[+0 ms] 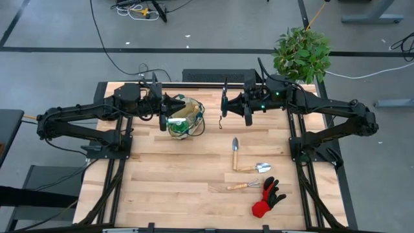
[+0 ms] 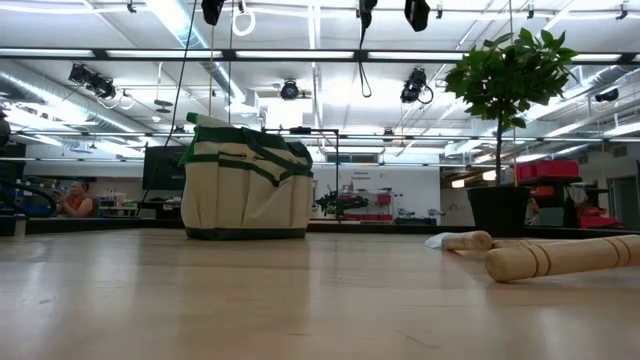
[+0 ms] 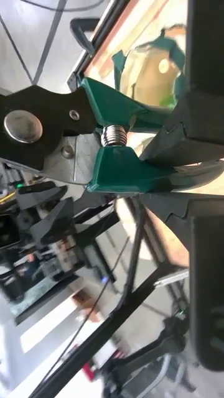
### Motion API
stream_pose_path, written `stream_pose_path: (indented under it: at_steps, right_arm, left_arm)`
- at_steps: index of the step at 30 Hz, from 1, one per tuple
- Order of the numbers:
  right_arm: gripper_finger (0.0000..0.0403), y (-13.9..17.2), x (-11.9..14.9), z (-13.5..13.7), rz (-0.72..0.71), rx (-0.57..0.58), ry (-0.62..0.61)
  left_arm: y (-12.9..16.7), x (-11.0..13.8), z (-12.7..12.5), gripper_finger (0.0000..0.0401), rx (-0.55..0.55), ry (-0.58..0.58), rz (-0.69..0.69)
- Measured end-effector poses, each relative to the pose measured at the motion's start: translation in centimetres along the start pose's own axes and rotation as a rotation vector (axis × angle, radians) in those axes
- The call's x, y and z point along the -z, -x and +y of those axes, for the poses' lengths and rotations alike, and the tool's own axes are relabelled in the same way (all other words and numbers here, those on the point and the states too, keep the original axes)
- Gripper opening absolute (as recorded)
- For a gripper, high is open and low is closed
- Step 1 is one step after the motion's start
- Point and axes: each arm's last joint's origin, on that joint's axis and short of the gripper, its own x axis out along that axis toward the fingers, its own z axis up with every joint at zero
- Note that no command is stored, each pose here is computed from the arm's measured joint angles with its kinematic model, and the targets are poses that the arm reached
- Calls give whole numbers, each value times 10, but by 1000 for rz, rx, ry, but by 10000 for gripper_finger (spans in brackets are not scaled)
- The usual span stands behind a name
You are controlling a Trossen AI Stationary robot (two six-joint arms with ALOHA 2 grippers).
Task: Pick & Place Garden tools in Gardening bag
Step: Put the green shear scissors into the gardening bag
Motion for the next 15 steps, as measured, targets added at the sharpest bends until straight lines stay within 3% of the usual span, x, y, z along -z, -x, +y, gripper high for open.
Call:
stream_pose_path:
  at_steps: [5, 15]
  right_arm:
    - [51, 0, -4, 3, -36, -43, -35]
    - [51, -6, -2, -3, -10, -42, -214]
  left_arm:
    - [0, 0, 0, 64, 0, 0, 0]
    - [0, 0, 0, 64, 0, 0, 0]
